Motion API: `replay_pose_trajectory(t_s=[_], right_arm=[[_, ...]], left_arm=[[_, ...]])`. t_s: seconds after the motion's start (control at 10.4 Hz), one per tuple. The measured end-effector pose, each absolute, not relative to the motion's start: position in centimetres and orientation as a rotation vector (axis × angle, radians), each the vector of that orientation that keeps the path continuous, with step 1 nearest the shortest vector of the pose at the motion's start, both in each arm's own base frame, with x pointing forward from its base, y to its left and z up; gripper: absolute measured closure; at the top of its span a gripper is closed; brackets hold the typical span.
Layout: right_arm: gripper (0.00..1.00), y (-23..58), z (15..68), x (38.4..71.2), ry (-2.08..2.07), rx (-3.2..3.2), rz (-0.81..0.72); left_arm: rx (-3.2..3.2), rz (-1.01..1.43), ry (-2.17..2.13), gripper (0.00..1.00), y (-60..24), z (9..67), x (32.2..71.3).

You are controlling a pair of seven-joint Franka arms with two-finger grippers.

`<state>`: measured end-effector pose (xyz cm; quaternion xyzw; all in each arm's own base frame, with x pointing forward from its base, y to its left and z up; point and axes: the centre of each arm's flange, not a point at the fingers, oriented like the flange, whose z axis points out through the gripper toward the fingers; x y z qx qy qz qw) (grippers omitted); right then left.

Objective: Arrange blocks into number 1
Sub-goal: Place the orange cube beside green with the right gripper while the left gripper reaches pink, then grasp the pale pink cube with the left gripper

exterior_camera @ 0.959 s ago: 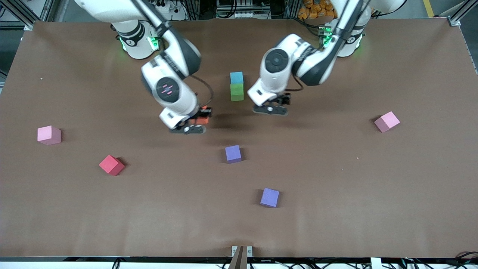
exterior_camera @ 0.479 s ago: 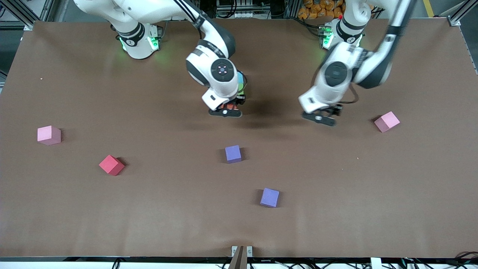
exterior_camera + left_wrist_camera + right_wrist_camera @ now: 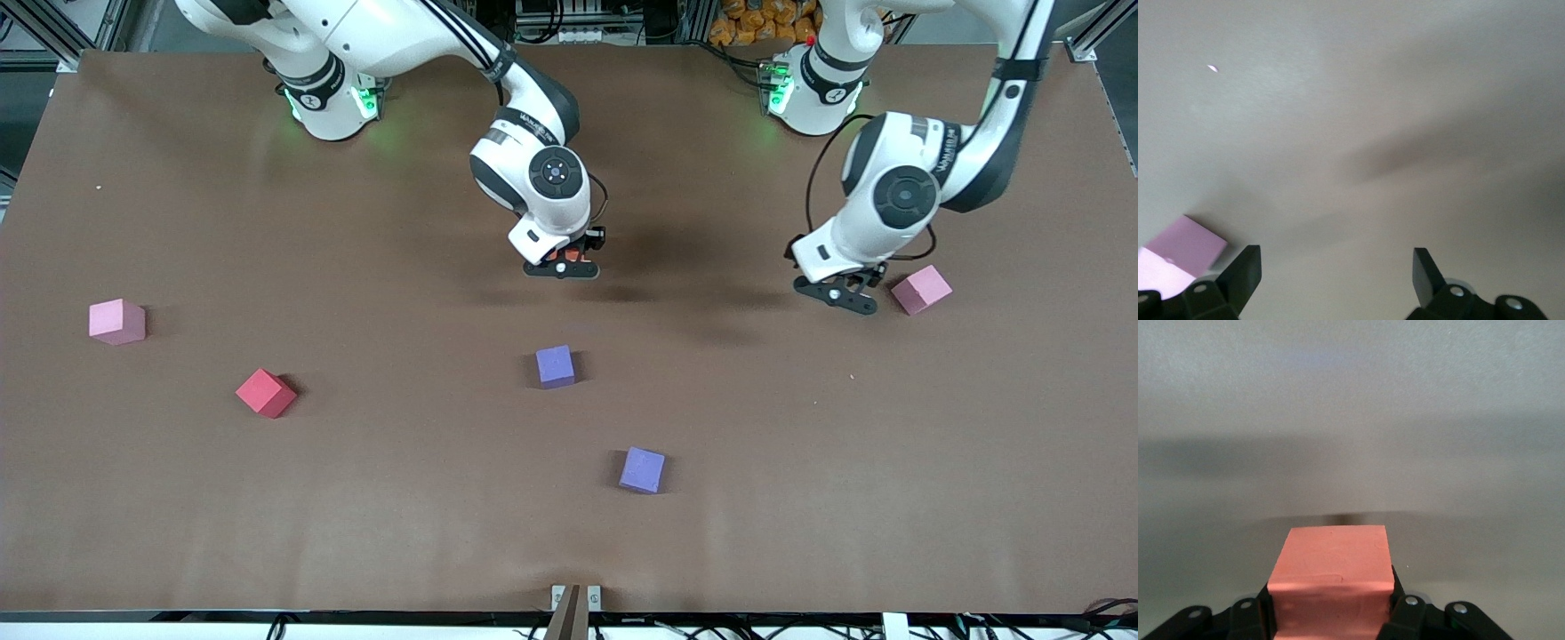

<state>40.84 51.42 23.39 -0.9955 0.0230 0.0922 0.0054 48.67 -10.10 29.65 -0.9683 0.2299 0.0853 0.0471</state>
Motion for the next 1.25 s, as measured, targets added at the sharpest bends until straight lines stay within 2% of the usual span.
replay_pose_trajectory(t_s=[0.38, 0.67, 1.25], right_arm=[[0.4, 51.4, 21.6, 40.6, 0.05, -3.132, 0.291], [0.4, 51.4, 20.6, 40.4, 0.039, -3.141, 0.299], [0.4, 51.8, 19.9, 40.0, 0.045, -3.148, 0.274]], left_arm=[[-2.776, 0.246, 1.018, 0.0, -2.9, 29.3, 49.7], [-2.703, 0.203, 1.22, 0.0, 2.4, 27.7, 48.9], [-2.58, 0.247, 1.464, 0.0, 3.3, 25.9, 47.9]])
